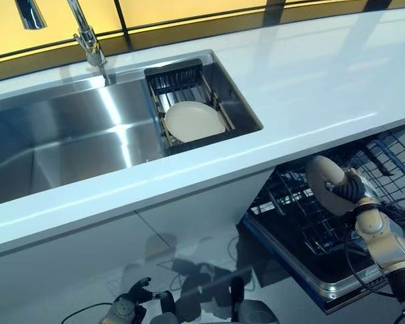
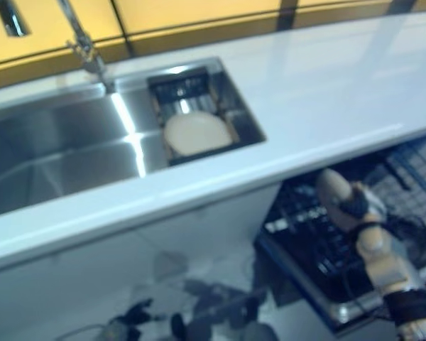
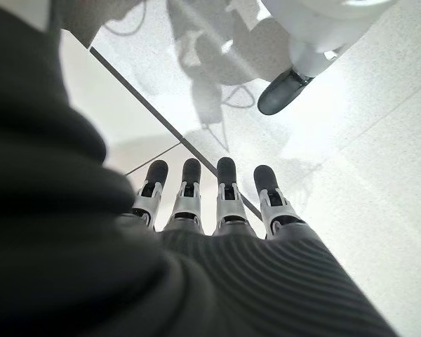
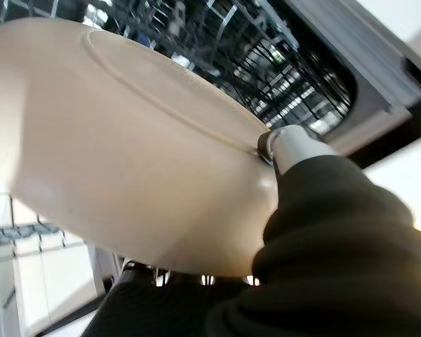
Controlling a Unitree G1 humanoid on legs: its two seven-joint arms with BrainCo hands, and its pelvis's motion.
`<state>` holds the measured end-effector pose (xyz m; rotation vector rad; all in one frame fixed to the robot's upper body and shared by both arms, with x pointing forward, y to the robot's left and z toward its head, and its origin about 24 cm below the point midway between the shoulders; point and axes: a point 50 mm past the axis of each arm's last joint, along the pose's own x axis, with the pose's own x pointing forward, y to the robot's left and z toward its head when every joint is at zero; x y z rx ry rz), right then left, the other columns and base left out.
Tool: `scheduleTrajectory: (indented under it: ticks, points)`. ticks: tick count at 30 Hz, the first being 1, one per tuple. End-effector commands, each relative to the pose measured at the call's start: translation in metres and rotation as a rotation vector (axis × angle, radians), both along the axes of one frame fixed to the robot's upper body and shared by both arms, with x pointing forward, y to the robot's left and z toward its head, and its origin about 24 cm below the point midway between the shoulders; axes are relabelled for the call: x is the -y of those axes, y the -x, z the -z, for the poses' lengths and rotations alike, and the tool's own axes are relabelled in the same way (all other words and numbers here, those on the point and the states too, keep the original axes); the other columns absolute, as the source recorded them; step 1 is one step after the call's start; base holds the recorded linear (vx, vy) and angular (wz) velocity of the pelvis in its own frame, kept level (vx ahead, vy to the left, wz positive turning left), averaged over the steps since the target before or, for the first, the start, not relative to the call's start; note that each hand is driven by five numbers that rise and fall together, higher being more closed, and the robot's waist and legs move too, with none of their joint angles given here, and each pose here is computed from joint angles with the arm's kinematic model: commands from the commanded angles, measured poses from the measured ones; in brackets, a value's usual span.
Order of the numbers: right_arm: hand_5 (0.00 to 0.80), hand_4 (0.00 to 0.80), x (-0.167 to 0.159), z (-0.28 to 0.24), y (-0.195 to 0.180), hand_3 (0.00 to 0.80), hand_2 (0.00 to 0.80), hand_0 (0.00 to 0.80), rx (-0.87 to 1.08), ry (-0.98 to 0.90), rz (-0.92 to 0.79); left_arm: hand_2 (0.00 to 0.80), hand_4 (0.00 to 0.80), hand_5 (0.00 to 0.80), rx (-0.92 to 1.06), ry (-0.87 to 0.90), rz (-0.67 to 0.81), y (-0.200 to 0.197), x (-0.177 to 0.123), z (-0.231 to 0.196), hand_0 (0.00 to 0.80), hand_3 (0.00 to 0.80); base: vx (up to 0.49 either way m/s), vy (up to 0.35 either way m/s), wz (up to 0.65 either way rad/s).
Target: Take plates into dishwasher
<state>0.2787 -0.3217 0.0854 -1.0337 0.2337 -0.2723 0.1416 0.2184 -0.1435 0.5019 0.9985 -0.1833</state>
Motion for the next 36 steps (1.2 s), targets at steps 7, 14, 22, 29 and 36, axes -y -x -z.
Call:
scheduleTrajectory:
  ticks: [7, 14, 22, 29, 36]
  points:
    - [0.8, 0.8, -0.003, -0.01, -0.025, 0.8, 0.8, 0.8, 0.057, 0.027, 0.048, 0.0, 0.0, 0.0, 0.086, -0.047, 0.049, -0.033, -0.012, -0.017, 0.0, 0.0, -0.003, -0.019, 0.12]
    - [0.8, 0.8, 0.01, 0.001, -0.024, 0.8, 0.8, 0.8, 0.004, 0.074, 0.113, 0.0, 0.0, 0.0, 0.114, -0.04, 0.075, -0.041, -0.01, -0.022, 0.0, 0.0, 0.0, -0.024, 0.14]
    - [0.8, 0.8, 0.017, 0.0, -0.029, 0.8, 0.8, 0.8, -0.015, 0.09, 0.159, 0.0, 0.0, 0.0, 0.148, -0.012, 0.091, -0.048, -0.006, -0.027, 0.0, 0.0, -0.004, -0.001, 0.04]
    - [0.8, 0.8, 0.022, 0.006, -0.029, 0.8, 0.8, 0.8, -0.052, 0.09, 0.184, 0.0, 0.0, 0.0, 0.164, -0.004, 0.092, -0.049, -0.004, -0.028, 0.0, 0.0, -0.004, 0.002, 0.01]
    - [0.467, 0.467, 0.026, 0.009, -0.028, 0.467, 0.467, 0.467, -0.069, 0.087, 0.208, 0.0, 0.0, 0.0, 0.17, -0.003, 0.098, -0.05, -0.005, -0.03, 0.0, 0.0, -0.003, 0.006, 0.03]
